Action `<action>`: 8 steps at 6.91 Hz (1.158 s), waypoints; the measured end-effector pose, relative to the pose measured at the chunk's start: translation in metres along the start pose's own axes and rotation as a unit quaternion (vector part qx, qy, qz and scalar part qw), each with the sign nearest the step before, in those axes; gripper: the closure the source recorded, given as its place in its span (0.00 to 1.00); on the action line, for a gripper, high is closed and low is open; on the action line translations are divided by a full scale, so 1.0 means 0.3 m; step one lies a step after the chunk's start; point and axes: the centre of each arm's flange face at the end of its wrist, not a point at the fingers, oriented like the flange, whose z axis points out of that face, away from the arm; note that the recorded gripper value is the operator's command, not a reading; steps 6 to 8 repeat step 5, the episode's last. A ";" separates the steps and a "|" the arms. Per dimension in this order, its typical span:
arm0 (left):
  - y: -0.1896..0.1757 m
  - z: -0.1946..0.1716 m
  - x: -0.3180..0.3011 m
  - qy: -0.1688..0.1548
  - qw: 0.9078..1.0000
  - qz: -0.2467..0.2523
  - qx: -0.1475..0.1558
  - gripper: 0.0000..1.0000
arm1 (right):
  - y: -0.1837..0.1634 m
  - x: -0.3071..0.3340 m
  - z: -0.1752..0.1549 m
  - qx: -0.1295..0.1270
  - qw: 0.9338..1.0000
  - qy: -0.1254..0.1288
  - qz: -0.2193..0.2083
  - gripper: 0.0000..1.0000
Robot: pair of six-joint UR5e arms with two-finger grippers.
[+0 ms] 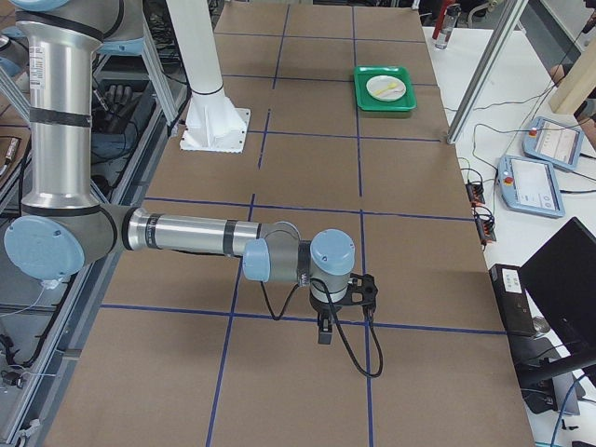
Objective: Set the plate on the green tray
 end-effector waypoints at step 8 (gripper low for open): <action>-0.006 -0.010 0.012 0.001 1.000 0.004 0.004 0.00 | 0.000 0.000 0.000 0.000 1.000 0.000 0.000 0.00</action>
